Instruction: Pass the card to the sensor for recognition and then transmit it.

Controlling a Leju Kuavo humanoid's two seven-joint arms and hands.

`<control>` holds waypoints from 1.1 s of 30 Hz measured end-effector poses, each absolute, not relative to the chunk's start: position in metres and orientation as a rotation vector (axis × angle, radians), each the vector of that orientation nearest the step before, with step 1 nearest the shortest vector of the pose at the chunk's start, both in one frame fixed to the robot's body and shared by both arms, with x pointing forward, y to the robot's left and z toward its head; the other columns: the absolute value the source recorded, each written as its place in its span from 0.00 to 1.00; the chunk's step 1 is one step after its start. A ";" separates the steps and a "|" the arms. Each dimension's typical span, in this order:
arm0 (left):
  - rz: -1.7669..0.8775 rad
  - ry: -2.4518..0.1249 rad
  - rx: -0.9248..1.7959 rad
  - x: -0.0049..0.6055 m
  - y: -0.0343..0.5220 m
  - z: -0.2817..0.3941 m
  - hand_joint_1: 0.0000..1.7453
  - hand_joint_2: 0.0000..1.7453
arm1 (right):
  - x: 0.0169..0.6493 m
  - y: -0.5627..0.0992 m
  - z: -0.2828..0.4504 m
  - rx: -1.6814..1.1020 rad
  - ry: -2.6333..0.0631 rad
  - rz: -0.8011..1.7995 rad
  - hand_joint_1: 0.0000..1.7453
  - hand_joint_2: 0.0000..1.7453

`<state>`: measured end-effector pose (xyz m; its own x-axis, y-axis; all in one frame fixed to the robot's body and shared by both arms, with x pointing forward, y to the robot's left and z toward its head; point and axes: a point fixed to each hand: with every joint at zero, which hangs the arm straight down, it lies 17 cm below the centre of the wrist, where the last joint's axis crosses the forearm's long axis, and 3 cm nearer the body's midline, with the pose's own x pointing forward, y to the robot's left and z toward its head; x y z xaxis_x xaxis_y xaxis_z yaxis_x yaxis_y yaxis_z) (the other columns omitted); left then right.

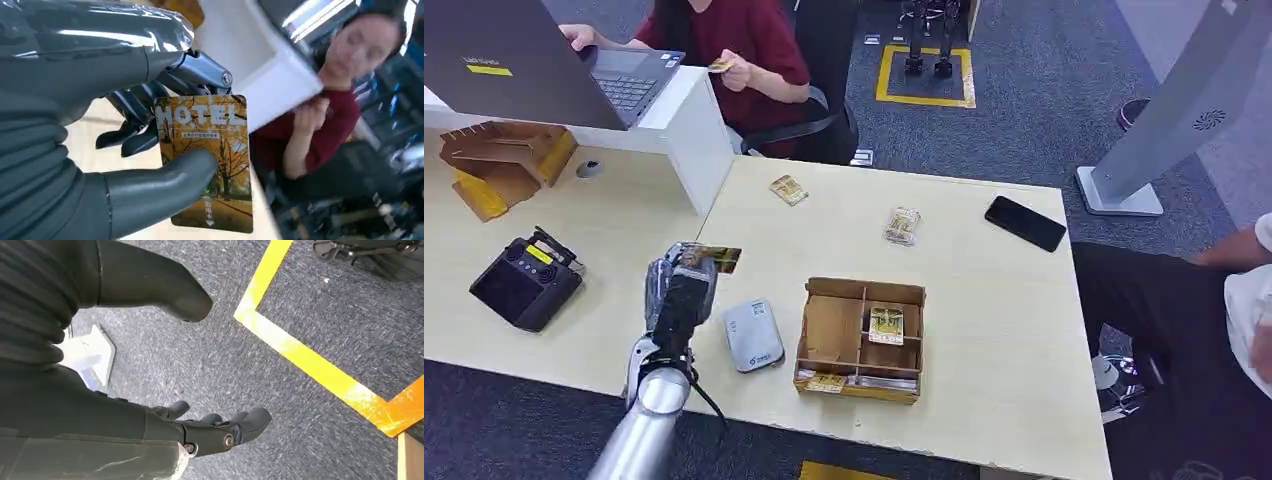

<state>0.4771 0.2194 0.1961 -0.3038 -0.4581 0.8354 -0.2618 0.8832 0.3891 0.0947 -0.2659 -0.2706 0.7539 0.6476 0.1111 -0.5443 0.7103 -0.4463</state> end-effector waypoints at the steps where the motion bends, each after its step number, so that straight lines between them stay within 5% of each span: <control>1: -0.184 -1.923 0.543 0.480 0.225 0.208 1.00 1.00 | 0.095 -0.266 -0.271 -0.406 -0.270 0.673 0.00 1.00; 14: -0.042 -2.100 0.827 0.507 0.282 0.307 1.00 1.00 | 0.103 -0.262 -0.270 -0.398 -0.287 0.744 0.00 1.00; 33: -0.105 -2.025 1.023 0.541 0.301 0.295 1.00 1.00 | 0.108 -0.259 -0.269 -0.395 -0.290 0.789 0.00 1.00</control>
<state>0.5413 0.3011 0.2952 -0.3108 -0.6955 0.6478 -0.6249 0.6631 0.4121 0.1080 -0.2591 -0.2693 0.6715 0.7335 0.1055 -0.6268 0.6381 -0.4473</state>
